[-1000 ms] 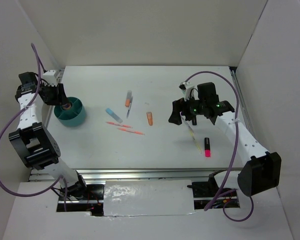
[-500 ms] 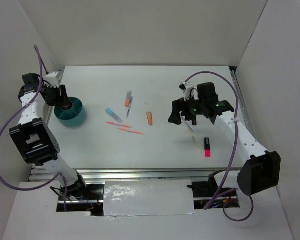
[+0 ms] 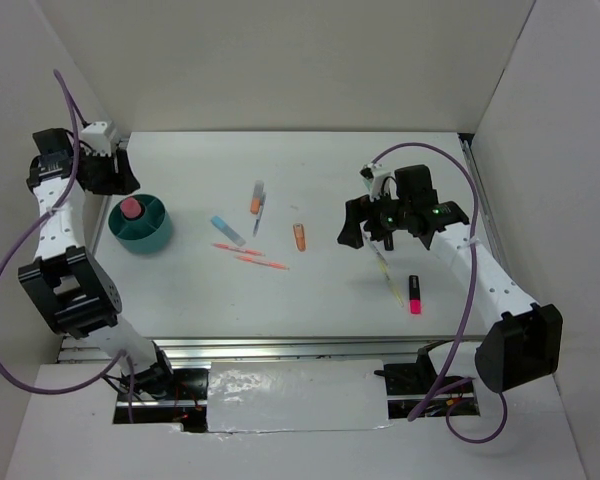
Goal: Sort the stationery into containers
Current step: Place the stationery in the storage box, then pick up the pen from the center of the board.
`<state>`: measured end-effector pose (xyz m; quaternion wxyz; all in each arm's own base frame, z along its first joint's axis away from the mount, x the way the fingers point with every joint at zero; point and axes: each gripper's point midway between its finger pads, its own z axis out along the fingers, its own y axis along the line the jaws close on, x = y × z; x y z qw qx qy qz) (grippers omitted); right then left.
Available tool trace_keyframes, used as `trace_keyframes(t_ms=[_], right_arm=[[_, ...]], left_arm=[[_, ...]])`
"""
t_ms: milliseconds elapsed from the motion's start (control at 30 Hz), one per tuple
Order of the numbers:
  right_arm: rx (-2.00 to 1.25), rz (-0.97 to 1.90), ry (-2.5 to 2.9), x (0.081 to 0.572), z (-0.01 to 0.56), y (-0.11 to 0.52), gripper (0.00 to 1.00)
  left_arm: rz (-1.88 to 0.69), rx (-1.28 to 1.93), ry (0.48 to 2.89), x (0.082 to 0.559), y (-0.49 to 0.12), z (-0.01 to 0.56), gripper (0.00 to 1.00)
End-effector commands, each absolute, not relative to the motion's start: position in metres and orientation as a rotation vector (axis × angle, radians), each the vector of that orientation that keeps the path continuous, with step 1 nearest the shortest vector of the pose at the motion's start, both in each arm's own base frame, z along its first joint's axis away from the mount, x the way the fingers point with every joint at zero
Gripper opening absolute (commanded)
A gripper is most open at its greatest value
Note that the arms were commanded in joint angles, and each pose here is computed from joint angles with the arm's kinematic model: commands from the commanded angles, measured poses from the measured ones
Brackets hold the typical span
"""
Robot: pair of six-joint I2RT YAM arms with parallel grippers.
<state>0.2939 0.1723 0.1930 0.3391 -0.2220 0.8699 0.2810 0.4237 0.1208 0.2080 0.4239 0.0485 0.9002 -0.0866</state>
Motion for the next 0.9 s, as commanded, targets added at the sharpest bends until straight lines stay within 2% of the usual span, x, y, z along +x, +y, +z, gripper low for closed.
trace_keyframes(t_ms=[0, 100, 133, 200, 333, 533, 867], right_arm=[[-0.544, 0.676, 2.225, 0.302, 0.201, 0.166, 0.99], [-0.51, 0.63, 2.26, 0.309, 0.193, 0.16, 0.98], [-0.5, 0.62, 2.268, 0.31, 0.191, 0.159, 0.98], [-0.483, 0.601, 2.283, 0.311, 0.186, 0.154, 0.98], [-0.429, 0.575, 2.309, 0.315, 0.18, 0.14, 0.98], [-0.362, 0.575, 2.347, 0.318, 0.171, 0.125, 0.98], [-0.315, 0.586, 2.374, 0.319, 0.161, 0.113, 0.98]], left_arm=[[-0.177, 0.178, 2.067, 0.428, 0.081, 0.289, 0.67], [-0.14, 0.116, 2.094, 0.428, 0.043, 0.284, 0.67], [-0.157, 0.131, 2.099, 0.429, 0.014, 0.282, 0.67], [-0.123, 0.047, 2.107, 0.43, -0.006, 0.277, 0.64], [-0.073, -0.154, 2.293, 0.428, -0.055, 0.214, 0.65], [-0.07, -0.359, 2.578, 0.432, -0.073, 0.126, 0.66], [0.0, -0.393, 2.678, 0.44, -0.087, 0.074, 0.7]])
